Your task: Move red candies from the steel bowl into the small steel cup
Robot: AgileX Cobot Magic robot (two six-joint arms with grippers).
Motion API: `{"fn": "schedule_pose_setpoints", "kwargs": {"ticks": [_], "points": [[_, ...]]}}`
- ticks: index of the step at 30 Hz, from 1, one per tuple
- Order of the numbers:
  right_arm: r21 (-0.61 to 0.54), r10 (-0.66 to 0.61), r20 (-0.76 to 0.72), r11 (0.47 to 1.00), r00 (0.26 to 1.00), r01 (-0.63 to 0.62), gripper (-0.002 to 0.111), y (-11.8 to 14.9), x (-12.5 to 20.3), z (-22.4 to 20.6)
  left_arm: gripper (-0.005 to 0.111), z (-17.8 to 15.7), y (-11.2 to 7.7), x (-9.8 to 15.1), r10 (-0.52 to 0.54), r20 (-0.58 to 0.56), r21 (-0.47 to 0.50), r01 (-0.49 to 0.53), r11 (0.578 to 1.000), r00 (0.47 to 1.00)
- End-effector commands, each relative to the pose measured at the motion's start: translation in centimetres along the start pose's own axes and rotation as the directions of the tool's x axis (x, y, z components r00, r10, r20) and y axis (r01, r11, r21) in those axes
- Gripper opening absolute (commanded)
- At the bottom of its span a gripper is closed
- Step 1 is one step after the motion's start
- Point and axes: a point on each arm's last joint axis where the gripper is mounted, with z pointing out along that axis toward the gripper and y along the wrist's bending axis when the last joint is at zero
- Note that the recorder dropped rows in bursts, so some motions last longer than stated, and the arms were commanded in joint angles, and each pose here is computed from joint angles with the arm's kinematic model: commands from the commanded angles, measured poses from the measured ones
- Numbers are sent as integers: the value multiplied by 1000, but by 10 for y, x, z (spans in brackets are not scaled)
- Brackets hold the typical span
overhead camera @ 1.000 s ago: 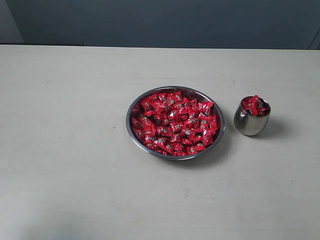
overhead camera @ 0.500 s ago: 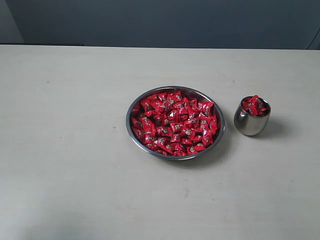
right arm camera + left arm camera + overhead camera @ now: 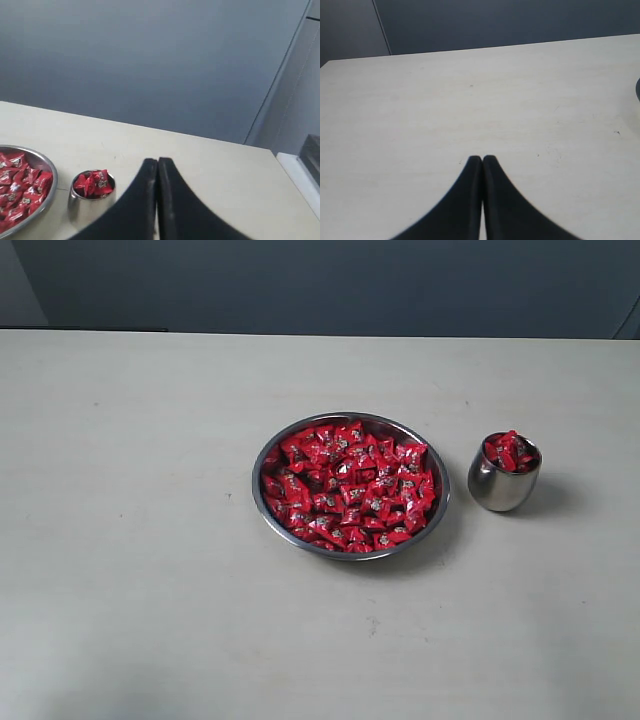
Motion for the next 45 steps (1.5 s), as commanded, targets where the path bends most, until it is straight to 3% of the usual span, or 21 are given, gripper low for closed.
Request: {"fn": "schedule_pose_setpoints", "kwargs": {"ticks": [1,17,20,29,45], "points": [[23,-6,7,1000,1000,6,0,-1,1,-1,0,-1,0,-3,2,19,6,-2,1000,1000],[10,18,-4,1000,1000,-18,0,1,5,0,0,-1,0,-3,2,19,6,-2,1000,1000],[-21,83,-58,996,995,-84,0,7,21,5,0,-1,0,-3,2,19,6,-2,1000,1000],[-30,76,-185,996,980,-82,0,13,57,13,0,-1,0,-3,2,19,6,-2,1000,1000],[-30,76,-185,996,980,-82,0,13,57,13,0,-1,0,-3,2,19,6,-2,1000,1000]]}}
